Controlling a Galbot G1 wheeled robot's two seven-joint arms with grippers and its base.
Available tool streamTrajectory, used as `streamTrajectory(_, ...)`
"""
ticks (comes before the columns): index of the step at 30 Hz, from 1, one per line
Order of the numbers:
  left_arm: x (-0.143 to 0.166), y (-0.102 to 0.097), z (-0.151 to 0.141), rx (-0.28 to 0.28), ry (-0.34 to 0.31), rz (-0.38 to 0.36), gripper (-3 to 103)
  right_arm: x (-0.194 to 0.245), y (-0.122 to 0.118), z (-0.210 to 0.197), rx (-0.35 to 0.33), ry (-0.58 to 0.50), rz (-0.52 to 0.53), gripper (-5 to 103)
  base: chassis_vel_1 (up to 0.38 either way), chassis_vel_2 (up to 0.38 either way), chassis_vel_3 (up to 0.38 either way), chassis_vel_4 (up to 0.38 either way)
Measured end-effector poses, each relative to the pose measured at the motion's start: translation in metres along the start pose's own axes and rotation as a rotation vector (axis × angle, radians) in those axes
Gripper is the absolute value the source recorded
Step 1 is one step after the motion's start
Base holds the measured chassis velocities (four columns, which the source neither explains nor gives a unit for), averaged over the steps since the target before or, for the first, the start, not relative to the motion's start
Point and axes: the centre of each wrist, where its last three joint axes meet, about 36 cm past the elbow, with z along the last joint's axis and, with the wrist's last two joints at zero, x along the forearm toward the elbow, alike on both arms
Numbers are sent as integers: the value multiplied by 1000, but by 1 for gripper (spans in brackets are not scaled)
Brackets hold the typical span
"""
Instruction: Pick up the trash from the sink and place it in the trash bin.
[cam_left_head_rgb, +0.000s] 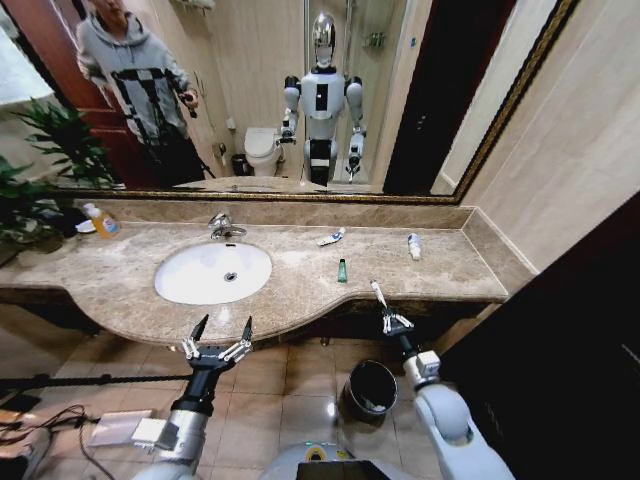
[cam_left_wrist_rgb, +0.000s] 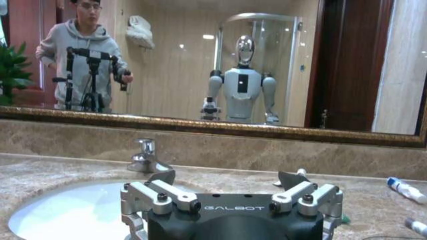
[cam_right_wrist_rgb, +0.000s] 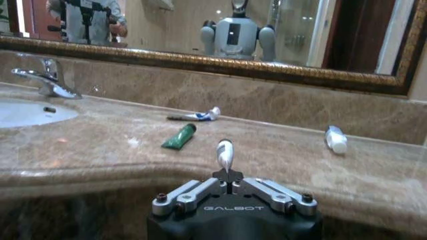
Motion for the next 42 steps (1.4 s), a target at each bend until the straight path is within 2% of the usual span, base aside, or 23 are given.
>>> streamTrajectory(14, 0, 0, 0, 0, 0, 0, 100, 69, 15, 53, -23, 133, 18, 0, 0, 0, 0, 0)
streamTrajectory(18, 0, 0, 0, 0, 0, 0, 100, 83, 21, 83, -39, 212, 16, 0, 0, 0, 0, 0)
streamTrajectory(28, 0, 0, 0, 0, 0, 0, 100, 78, 10, 148, -47, 387, 27, 0, 0, 0, 0, 0)
streamTrajectory(34, 0, 0, 0, 0, 0, 0, 100, 66, -1, 182, 19, 464, -9, 0, 0, 0, 0, 0)
streamTrajectory(42, 0, 0, 0, 0, 0, 0, 100, 59, -3, 222, 60, 564, -49, 0, 0, 0, 0, 0)
